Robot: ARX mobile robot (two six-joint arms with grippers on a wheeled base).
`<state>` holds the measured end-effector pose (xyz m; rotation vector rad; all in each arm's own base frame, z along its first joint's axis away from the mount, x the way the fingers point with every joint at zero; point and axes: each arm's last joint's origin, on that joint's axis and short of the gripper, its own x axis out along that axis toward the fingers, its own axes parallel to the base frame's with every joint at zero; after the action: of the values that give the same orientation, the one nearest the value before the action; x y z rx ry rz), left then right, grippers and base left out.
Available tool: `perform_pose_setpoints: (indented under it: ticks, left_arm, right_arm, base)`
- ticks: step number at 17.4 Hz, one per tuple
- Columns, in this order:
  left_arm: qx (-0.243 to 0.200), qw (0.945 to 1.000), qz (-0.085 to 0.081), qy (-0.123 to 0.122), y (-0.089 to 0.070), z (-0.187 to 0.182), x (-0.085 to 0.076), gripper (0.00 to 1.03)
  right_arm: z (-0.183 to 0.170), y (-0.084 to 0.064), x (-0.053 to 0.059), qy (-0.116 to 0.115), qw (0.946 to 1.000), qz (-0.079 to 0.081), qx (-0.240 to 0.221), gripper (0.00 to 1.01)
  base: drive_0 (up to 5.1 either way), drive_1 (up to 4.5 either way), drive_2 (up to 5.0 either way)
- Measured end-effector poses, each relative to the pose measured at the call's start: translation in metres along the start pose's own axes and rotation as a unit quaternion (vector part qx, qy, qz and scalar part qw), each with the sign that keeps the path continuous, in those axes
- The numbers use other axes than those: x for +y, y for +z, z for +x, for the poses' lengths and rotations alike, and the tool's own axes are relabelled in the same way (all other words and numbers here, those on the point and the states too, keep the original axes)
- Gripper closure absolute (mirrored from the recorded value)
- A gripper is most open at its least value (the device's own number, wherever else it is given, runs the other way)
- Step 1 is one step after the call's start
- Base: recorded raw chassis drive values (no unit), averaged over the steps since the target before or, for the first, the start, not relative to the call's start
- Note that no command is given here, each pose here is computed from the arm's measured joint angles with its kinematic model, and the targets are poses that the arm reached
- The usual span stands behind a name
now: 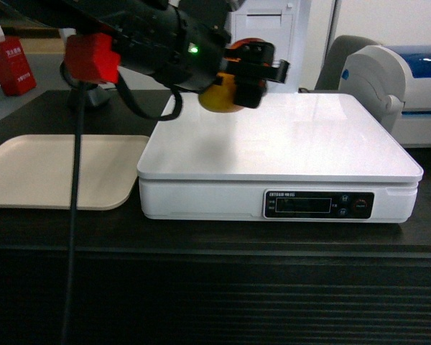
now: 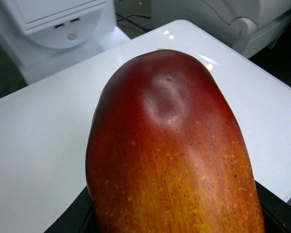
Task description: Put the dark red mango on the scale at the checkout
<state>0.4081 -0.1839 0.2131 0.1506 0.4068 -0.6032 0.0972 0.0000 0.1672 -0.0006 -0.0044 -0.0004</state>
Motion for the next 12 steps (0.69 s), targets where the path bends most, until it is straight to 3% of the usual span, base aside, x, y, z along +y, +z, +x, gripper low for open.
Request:
perform_pose_setpoints:
  ticks: [3,12]
  left_arm:
    - [0.017,0.9996,0.008,-0.022,-0.004,0.021,-0.021,0.43]
    - [0.056,0.9983,-0.004,-0.015,-0.005,0.072,-0.040,0.43]
  right_arm:
    - [0.000,0.000,0.000,0.000,1.0000,0.000,0.000,0.03]
    - [0.000,0.000,0.000,0.000,1.0000,0.000,0.000,0.03]
  base:
    - [0.0,0.00,0.0]
    - [0.0,0.00,0.0]
